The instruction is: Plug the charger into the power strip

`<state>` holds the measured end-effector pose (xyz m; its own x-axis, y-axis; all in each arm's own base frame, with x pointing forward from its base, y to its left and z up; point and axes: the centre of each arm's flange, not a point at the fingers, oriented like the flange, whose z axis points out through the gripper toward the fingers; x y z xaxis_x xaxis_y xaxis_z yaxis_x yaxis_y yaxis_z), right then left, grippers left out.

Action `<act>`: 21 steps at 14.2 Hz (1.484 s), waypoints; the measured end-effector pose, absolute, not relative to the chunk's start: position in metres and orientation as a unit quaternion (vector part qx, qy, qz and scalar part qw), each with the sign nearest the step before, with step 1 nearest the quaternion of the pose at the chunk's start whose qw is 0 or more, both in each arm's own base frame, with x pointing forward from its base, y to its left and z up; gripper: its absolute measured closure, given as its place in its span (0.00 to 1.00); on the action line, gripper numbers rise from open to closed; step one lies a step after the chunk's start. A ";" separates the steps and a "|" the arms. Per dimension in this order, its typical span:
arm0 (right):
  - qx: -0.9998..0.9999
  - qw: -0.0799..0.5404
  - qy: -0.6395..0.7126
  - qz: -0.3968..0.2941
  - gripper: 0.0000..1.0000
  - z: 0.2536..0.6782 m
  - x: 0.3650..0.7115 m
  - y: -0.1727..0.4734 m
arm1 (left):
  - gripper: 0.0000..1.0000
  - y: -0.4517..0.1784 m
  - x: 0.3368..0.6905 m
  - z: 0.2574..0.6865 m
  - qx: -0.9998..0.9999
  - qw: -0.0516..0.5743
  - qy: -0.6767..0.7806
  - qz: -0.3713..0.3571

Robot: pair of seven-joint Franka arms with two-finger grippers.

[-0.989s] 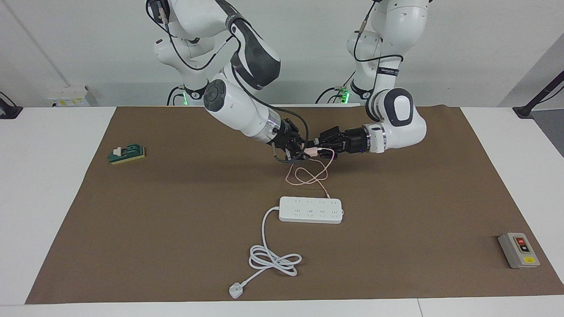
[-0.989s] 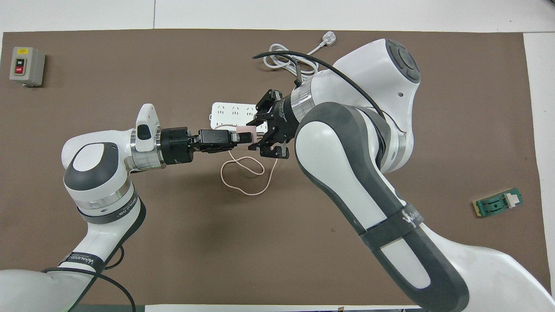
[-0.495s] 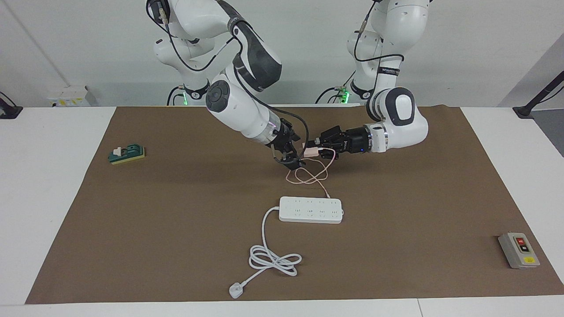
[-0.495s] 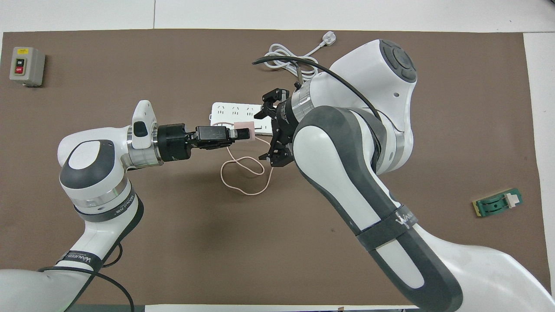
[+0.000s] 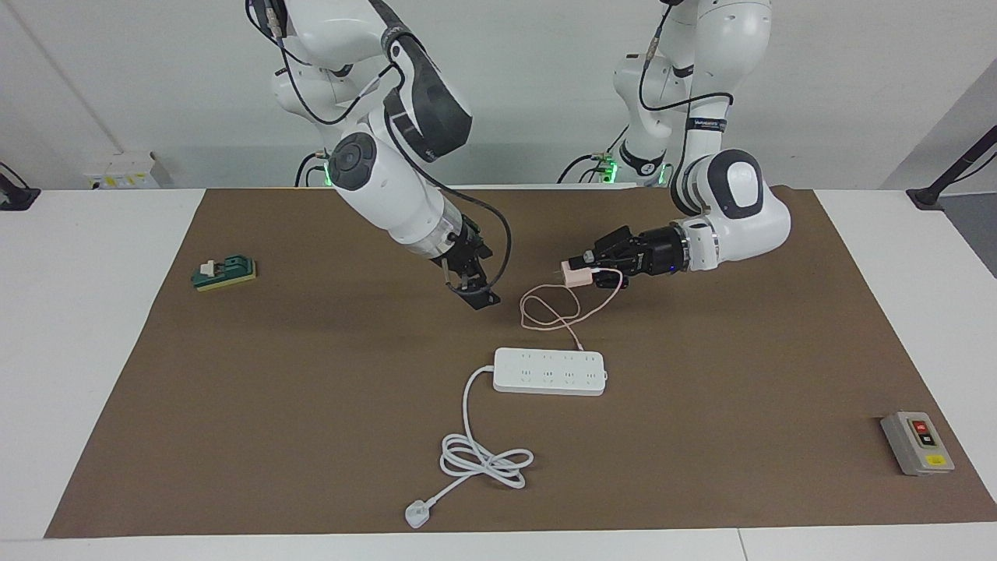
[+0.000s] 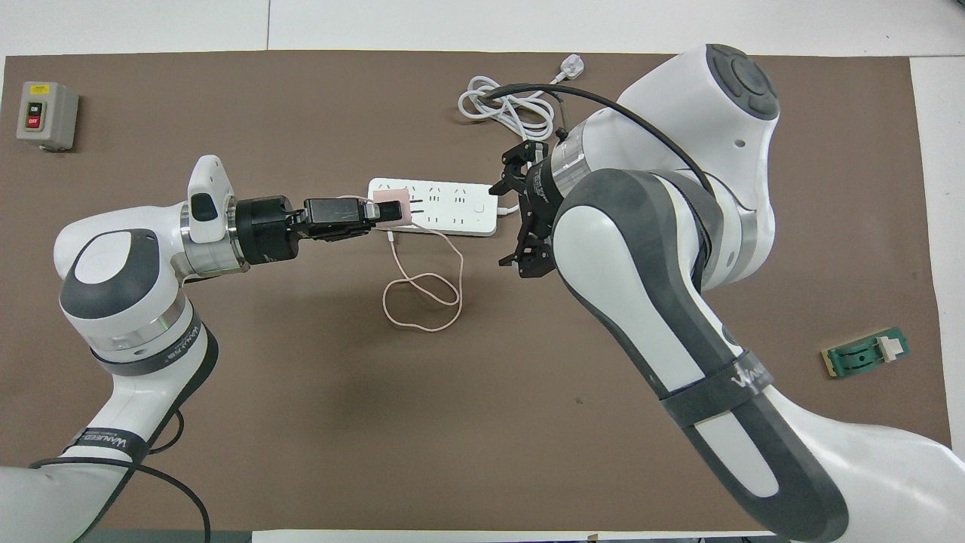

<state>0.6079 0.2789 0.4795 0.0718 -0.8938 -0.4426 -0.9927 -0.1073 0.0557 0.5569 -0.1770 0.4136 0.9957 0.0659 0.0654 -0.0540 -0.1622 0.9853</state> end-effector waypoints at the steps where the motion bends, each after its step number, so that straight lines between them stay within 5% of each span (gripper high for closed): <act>1: -0.727 0.128 0.651 0.175 0.00 0.481 0.610 0.271 | 0.68 -0.172 0.562 0.422 0.766 0.642 0.009 0.042; 9: -0.855 0.086 0.508 0.059 0.00 0.479 0.630 0.185 | 0.68 -0.143 0.580 0.492 0.841 0.537 0.047 -0.032; 16: -0.926 0.063 0.365 0.067 0.00 0.491 0.626 0.088 | 0.68 -0.127 0.570 0.580 0.931 0.350 0.066 -0.074; 21: -0.954 0.038 0.291 0.053 0.00 0.494 0.625 0.065 | 0.68 -0.134 0.559 0.594 0.970 0.215 0.074 -0.085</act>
